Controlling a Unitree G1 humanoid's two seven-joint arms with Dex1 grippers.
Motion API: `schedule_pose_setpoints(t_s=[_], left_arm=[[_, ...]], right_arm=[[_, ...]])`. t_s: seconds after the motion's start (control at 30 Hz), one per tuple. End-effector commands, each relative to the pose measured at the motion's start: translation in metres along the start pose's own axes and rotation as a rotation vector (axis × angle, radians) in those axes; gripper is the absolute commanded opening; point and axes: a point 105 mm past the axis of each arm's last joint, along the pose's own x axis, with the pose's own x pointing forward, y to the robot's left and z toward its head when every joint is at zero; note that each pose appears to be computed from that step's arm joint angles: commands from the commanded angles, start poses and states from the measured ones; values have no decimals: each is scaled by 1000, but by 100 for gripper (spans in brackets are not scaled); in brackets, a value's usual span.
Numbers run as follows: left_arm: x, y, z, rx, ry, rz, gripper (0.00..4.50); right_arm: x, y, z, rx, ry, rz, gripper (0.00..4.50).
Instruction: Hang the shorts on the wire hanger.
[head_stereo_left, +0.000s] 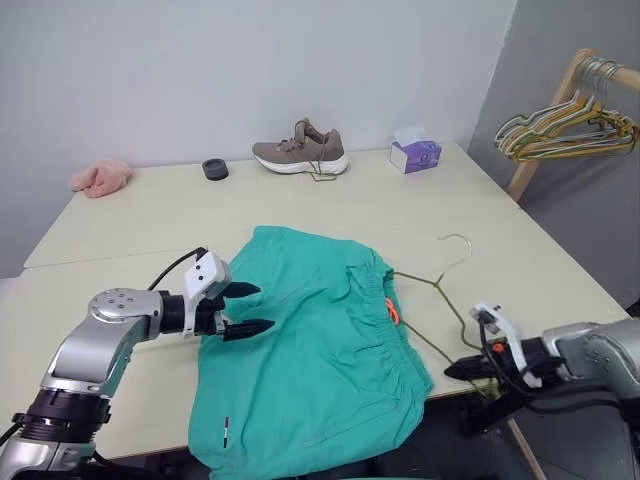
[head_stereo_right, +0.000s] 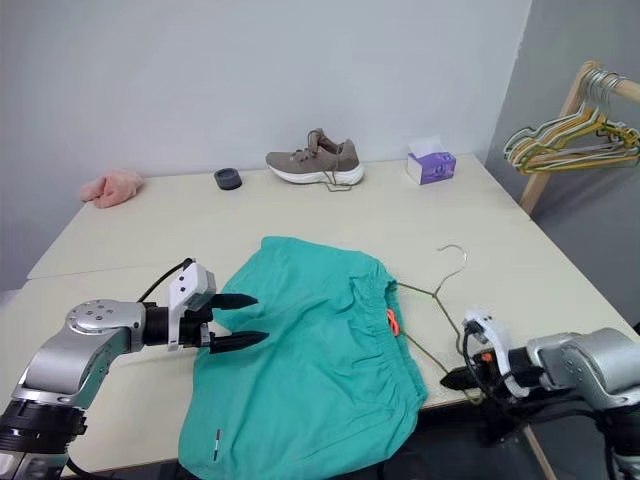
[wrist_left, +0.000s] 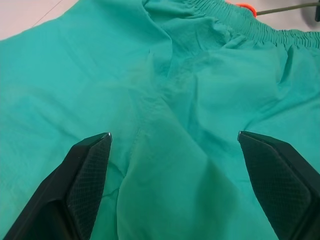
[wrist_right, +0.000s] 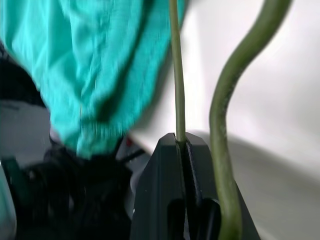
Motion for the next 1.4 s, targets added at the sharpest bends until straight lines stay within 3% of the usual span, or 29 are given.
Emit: schedule_pose_setpoints(t_s=[0.03, 0.2, 0.4, 0.6, 0.77, 0.87, 1.03, 1.4], left_arm=[[-4, 4, 13, 48, -40, 33, 427], [-4, 8, 15, 34, -64, 69, 427], [-7, 27, 27, 19, -118, 171, 440], [-5, 36, 56, 123, -172, 183, 440], [0, 27, 91, 266, -209, 91, 440], [2, 22, 99, 321, -196, 35, 440], [8, 17, 98, 397, -143, -34, 440], [24, 4, 65, 448, -27, -148, 440]], right_arm=[[-1, 1, 11, 10, -25, -25, 0], [0, 8, 32, -45, -99, -33, 0], [-4, 19, 51, -255, -137, -78, 0], [-7, 19, 68, -513, -139, -200, 0], [-8, 20, 80, -712, -116, -273, 0], [-8, 24, 82, -820, -101, -292, 0], [-5, 29, 84, -1019, -74, -338, 0], [-7, 49, 96, -1163, -113, -326, 0]])
